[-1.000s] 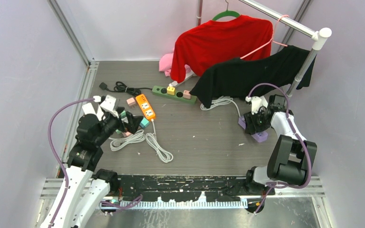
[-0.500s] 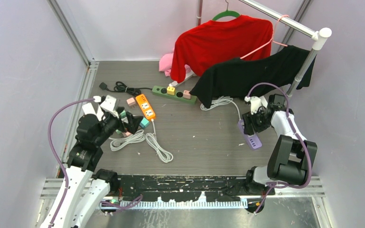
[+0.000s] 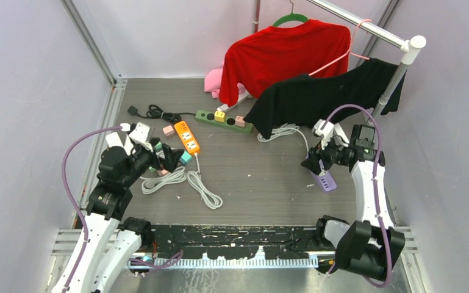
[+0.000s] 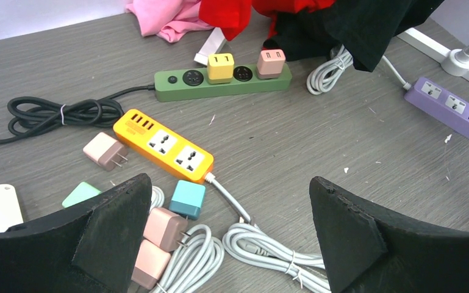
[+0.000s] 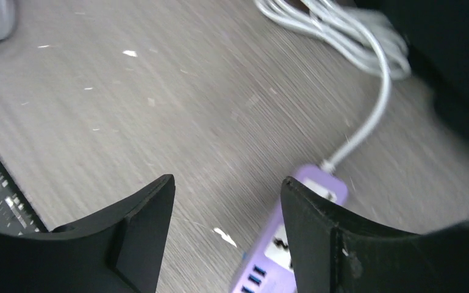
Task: Pull the plug off the socket
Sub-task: Place the socket at the center of the board.
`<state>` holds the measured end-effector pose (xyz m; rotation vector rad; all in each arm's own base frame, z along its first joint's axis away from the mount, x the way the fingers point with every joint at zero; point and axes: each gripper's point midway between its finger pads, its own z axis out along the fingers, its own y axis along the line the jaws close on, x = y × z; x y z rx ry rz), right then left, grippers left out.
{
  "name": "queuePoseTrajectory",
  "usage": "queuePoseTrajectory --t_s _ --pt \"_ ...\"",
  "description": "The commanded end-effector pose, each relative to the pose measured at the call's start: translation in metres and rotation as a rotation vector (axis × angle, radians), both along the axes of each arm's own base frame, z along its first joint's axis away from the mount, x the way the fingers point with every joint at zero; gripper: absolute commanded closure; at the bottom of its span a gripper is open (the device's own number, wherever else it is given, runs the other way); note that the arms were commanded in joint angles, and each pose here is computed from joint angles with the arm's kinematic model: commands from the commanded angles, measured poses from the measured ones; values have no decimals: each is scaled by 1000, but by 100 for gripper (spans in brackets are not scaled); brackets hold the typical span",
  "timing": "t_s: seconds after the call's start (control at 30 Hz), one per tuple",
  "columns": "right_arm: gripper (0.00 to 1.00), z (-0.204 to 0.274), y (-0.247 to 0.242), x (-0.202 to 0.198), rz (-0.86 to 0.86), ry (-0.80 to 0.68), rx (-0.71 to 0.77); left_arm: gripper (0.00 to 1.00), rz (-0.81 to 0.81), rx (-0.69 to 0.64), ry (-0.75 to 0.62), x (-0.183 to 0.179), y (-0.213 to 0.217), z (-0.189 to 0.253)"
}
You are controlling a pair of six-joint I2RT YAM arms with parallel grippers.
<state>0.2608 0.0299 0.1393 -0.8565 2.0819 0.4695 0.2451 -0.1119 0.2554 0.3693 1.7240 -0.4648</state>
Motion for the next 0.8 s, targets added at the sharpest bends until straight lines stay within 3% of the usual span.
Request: queuePoseTrajectory --t_s 0.0,0.17,0.57,0.6,0.67,0.77 --pt "30 30 51 -36 312 -181 171 1 -7 -2 -31 2 -1 7" --pt "31 27 73 -45 485 -180 137 1 -12 0 -22 3 -3 4" --pt "25 -33 143 15 678 -106 -287 2 10 32 21 9 1 -8" --pt "24 -35 155 19 696 -110 -302 2 9 37 26 9 1 -10" --pt "2 -42 171 33 704 -113 -354 3 10 45 37 10 1 -13" --pt "0 -46 193 63 663 -131 -385 2 15 55 47 11 3 -15"
